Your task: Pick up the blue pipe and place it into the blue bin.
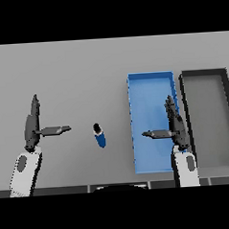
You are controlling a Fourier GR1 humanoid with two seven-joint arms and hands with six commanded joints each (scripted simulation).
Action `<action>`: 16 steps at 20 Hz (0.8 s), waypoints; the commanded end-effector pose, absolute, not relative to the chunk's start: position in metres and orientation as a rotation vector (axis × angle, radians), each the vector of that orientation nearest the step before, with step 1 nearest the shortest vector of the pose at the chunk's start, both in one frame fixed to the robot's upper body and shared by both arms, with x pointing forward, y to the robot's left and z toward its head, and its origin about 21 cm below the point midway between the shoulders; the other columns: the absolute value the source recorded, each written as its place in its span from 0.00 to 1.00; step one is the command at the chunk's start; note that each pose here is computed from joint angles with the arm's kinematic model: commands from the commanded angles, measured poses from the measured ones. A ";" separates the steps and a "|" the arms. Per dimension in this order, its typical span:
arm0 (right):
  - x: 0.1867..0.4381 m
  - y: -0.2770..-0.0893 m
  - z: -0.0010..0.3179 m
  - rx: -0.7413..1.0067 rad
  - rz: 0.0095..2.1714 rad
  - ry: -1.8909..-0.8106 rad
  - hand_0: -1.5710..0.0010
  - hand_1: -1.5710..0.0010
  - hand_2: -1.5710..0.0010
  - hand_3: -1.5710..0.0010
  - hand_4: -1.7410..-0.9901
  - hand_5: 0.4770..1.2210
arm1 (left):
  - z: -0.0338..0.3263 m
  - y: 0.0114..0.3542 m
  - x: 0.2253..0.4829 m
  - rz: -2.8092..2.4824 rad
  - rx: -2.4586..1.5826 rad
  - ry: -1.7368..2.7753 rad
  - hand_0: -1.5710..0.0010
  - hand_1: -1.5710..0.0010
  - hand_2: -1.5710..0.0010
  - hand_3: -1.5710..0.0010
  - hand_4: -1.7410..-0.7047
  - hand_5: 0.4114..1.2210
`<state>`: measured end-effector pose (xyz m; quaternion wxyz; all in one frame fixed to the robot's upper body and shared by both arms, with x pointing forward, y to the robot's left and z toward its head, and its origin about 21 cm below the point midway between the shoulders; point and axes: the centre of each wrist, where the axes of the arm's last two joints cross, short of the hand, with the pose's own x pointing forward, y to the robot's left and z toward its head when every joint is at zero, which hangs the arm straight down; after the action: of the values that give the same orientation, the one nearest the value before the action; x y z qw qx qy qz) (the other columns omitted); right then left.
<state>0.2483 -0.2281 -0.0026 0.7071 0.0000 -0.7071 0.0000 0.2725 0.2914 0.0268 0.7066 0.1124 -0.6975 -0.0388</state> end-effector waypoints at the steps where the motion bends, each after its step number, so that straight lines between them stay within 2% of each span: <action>1: 0.248 -0.228 -0.003 0.000 -0.001 -1.571 1.00 1.00 1.00 1.00 0.71 0.20 | 0.027 0.292 0.272 -0.086 0.250 -1.555 1.00 1.00 1.00 1.00 0.75 0.22; 6: 0.246 -0.225 -0.002 0.004 -0.002 -1.576 1.00 1.00 1.00 1.00 0.71 0.20 | 0.027 0.291 0.269 -0.086 0.251 -1.569 1.00 1.00 1.00 1.00 0.75 0.22; 8: 0.226 -0.245 0.003 -0.129 0.227 -1.694 1.00 1.00 1.00 1.00 0.72 0.20 | 0.024 0.319 0.257 -0.326 0.202 -1.571 1.00 1.00 1.00 1.00 0.75 0.22; 12: 0.217 -0.248 0.010 -0.171 0.322 -1.697 1.00 1.00 1.00 1.00 0.73 0.20 | 0.024 0.334 0.253 -0.444 0.148 -1.572 1.00 1.00 1.00 1.00 0.75 0.23; 15: 0.218 -0.244 0.012 -0.170 0.332 -1.680 1.00 1.00 1.00 1.00 0.73 0.19 | 0.023 0.328 0.250 -0.491 0.069 -1.576 1.00 1.00 1.00 1.00 0.75 0.23; 16: 0.220 -0.248 0.014 -0.177 0.335 -1.673 1.00 1.00 1.00 1.00 0.73 0.19 | 0.026 0.329 0.246 -0.525 0.035 -1.577 1.00 1.00 1.00 1.00 0.74 0.21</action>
<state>0.2196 -0.2487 0.0139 0.6542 -0.0785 -0.7376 0.1475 0.2457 0.3290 0.0256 0.6728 0.0151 -0.7018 -0.2336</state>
